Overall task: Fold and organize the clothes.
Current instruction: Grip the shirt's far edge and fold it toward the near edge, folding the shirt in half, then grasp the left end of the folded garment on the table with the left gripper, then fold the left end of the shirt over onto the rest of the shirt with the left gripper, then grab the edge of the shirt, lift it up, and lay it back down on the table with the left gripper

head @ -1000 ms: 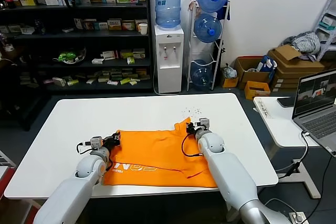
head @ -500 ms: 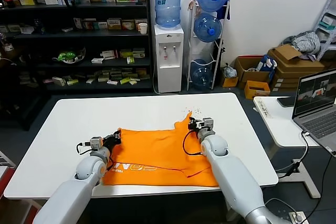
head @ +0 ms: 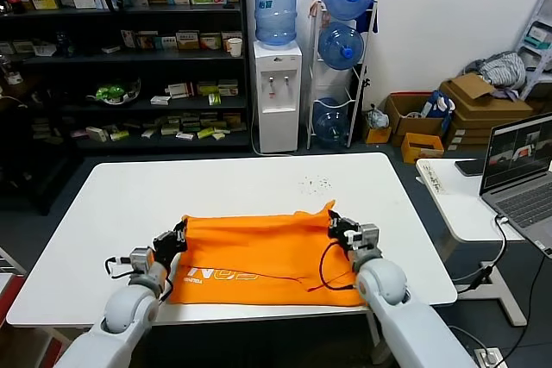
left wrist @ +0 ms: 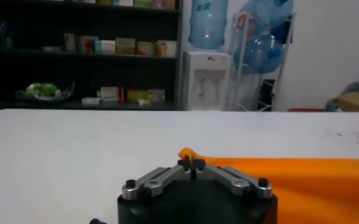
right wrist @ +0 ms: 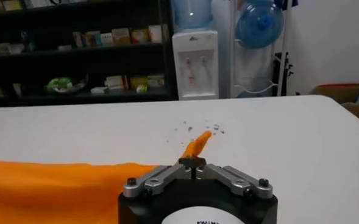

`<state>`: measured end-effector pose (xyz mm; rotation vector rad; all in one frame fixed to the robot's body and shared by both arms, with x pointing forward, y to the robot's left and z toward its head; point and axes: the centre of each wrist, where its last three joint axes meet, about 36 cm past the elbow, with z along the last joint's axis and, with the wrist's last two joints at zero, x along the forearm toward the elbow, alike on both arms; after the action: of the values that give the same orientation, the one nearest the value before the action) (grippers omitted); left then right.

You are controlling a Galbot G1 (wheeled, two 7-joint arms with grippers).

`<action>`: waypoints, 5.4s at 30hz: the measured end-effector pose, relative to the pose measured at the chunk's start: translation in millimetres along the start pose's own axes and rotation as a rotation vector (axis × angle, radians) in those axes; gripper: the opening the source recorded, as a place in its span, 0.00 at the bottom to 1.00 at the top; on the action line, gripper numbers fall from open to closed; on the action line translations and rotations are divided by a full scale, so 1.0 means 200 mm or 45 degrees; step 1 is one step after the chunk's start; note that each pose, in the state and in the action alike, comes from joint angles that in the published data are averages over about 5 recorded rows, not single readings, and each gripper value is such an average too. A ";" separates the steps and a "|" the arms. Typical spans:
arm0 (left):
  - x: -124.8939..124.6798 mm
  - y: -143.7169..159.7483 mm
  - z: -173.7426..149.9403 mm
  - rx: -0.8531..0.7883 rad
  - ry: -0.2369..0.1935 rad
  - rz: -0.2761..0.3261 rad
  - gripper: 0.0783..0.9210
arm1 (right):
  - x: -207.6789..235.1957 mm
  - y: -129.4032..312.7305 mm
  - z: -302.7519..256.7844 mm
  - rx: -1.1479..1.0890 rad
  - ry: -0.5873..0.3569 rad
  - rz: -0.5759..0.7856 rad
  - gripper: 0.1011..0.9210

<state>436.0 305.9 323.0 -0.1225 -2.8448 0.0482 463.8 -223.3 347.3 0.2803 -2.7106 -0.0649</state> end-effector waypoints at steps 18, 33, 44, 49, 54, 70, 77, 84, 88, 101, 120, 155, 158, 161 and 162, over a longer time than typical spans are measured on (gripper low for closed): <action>0.33 -0.06 0.10 -0.032 0.016 0.047 0.23 | 0.53 0.03 0.07 0.049 0.052 0.003 0.27; 0.37 -0.09 0.25 0.012 0.128 0.026 0.74 | 0.76 -0.04 0.06 0.049 -0.029 0.083 0.78; 0.36 -0.10 0.32 0.061 0.161 -0.037 0.83 | 0.82 -0.07 0.07 0.046 -0.048 0.139 0.88; 0.38 -0.12 0.34 0.068 0.161 -0.058 0.66 | 0.83 -0.08 0.07 0.042 -0.052 0.153 0.88; 0.39 -0.14 0.35 0.076 0.161 -0.069 0.49 | 0.83 -0.08 0.07 0.041 -0.061 0.164 0.88; 0.42 -0.10 0.21 0.064 0.087 -0.128 0.03 | 0.77 -0.08 0.07 0.012 -0.078 0.195 0.88; 0.43 0.19 0.09 -0.016 0.039 -0.256 0.03 | 0.72 -0.07 0.06 0.001 -0.092 0.200 0.88; 0.49 0.66 -0.04 -0.179 -0.009 -0.457 0.03 | 0.67 -0.04 0.06 -0.010 -0.101 0.195 0.88; 0.55 0.82 -0.09 -0.246 -0.036 -0.535 0.03 | 0.64 -0.03 0.07 -0.013 -0.096 0.195 0.88; 0.61 0.26 -0.03 -0.040 -0.004 -0.263 0.03 | 0.64 0.00 0.11 -0.027 -0.079 0.221 0.88; 0.40 -0.40 -0.01 0.198 0.044 0.024 0.07 | 0.66 0.05 0.15 -0.049 -0.064 0.222 0.88; 0.43 0.50 0.11 0.174 0.132 -0.158 0.88 | 0.64 0.08 0.14 -0.068 -0.061 0.197 0.88; 0.41 0.48 0.13 0.183 0.146 -0.144 0.88 | 0.63 0.09 0.14 -0.070 -0.060 0.197 0.88; 0.39 0.47 0.15 0.185 0.158 -0.133 0.87 | 0.64 0.09 0.14 -0.071 -0.059 0.198 0.88; 0.38 0.46 0.16 0.184 0.162 -0.131 0.85 | 0.64 0.09 0.14 -0.071 -0.058 0.198 0.88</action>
<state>361.2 404.4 310.3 0.0497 -2.7046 0.2160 335.0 -231.9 372.9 0.0516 -2.7610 -0.1034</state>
